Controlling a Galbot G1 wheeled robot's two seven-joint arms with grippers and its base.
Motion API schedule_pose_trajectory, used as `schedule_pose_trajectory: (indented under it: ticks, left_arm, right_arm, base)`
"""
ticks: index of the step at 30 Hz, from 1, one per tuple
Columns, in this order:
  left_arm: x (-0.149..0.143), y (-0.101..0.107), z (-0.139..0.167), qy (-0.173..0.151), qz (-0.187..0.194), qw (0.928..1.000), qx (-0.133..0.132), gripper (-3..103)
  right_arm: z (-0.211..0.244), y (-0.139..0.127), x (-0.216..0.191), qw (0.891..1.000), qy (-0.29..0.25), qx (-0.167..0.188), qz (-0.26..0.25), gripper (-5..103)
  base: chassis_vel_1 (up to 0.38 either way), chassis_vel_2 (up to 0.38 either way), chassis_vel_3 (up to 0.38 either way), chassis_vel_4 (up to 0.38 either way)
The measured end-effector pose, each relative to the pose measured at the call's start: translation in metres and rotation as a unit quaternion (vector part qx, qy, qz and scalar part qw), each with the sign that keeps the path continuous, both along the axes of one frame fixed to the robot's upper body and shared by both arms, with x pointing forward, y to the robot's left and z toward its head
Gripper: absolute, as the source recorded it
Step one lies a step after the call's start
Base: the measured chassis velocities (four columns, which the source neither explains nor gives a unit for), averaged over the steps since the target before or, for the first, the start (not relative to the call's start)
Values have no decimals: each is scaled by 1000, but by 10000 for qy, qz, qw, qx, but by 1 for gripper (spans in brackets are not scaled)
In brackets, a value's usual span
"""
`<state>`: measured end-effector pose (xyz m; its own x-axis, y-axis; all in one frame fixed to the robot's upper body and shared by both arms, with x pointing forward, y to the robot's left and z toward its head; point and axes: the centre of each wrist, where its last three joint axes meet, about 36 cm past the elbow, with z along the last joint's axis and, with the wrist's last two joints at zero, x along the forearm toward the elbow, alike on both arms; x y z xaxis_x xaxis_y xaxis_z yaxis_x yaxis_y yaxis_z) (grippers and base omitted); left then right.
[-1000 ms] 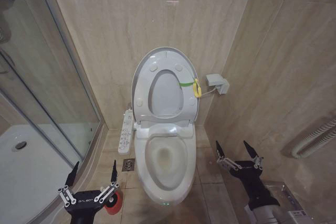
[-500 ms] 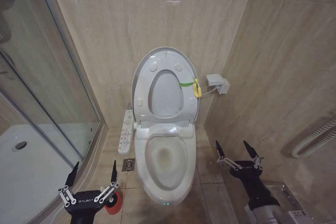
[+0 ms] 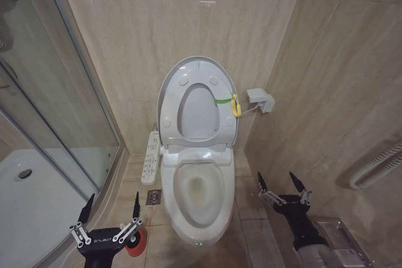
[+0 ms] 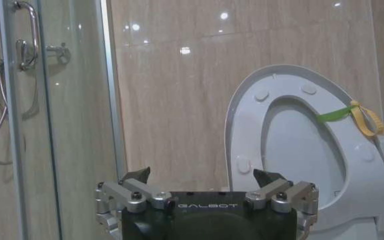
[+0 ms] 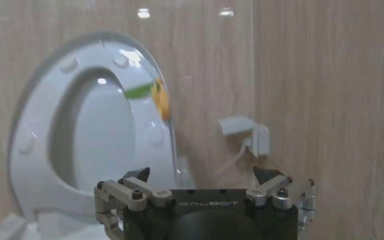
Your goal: Open the toilet lid, clean the toilet bowl with a toilet brush, close the toilet lid, and flush.
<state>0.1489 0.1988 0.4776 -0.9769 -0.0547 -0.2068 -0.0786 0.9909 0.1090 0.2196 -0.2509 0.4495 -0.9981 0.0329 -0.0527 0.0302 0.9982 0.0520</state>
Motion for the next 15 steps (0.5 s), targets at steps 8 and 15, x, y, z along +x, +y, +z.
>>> schedule_pose_trajectory:
  ticks: [8, 15]
  left_arm:
    - [0, 0, 0, 1, -2, 10000, -1, 100]
    - [0, 0, 0, 2, -4, 10000, -1, 100]
  right_arm:
    - [-56, -8, 17, 9995, 195, -115, -212, 100]
    - [-109, -14, 31, 9983, 396, -216, -381, 100]
  base:
    - [0, 0, 0, 0]
    - [0, 0, 0, 0]
